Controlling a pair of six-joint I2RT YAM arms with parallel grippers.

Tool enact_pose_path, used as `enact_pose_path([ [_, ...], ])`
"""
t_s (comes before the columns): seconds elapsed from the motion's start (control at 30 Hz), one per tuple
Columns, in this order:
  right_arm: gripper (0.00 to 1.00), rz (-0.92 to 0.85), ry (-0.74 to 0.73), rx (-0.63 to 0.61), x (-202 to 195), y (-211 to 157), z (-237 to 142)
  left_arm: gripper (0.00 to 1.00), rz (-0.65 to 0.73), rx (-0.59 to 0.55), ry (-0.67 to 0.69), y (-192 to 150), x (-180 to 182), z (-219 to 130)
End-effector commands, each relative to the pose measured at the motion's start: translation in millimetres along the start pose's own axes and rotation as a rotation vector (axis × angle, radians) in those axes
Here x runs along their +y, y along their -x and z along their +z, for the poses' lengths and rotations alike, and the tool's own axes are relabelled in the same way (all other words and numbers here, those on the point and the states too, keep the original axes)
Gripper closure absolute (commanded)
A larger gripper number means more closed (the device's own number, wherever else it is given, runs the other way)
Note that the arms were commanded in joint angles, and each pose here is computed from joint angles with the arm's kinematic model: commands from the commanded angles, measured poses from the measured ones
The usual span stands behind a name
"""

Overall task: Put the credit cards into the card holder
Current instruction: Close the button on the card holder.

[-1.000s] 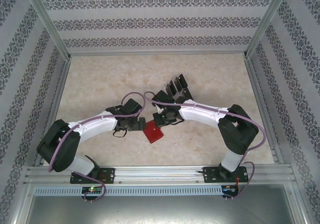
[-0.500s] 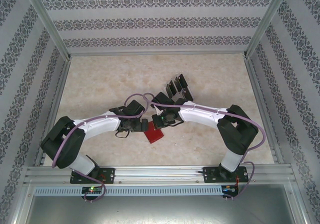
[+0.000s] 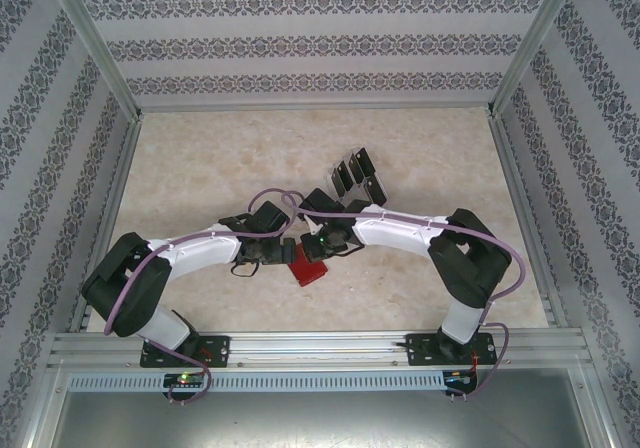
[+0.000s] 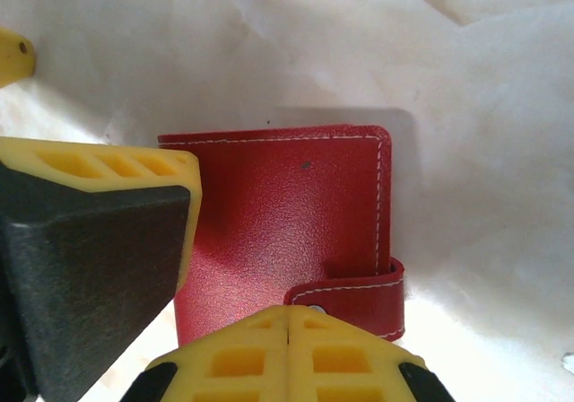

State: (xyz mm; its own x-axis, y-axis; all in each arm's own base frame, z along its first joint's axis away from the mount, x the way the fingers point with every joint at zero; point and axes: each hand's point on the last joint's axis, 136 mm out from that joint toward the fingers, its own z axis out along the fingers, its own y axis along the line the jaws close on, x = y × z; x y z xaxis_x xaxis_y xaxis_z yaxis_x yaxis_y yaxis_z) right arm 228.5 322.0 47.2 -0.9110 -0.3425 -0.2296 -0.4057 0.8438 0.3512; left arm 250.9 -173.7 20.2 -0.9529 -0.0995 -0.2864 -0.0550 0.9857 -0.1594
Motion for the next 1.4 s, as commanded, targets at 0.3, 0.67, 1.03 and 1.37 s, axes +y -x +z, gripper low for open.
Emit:
enact_pose_path([
  [0.3,1.0,0.013,-0.03,0.035,-5.7,-9.6,18.0,0.0,-0.005,0.028,0.004,-12.9,2.4,7.8],
  [0.67,1.0,0.014,-0.018,0.01,-0.2,-9.1,8.2,0.0,-0.002,0.027,0.008,-12.3,2.7,7.0],
  [1.03,1.0,0.013,-0.012,-0.011,4.2,-8.3,-0.8,0.0,0.0,0.029,0.009,-12.8,2.8,7.5],
  [1.37,1.0,0.004,0.002,0.0,10.6,-8.2,4.7,0.0,0.001,0.03,0.007,-13.3,2.4,7.6],
])
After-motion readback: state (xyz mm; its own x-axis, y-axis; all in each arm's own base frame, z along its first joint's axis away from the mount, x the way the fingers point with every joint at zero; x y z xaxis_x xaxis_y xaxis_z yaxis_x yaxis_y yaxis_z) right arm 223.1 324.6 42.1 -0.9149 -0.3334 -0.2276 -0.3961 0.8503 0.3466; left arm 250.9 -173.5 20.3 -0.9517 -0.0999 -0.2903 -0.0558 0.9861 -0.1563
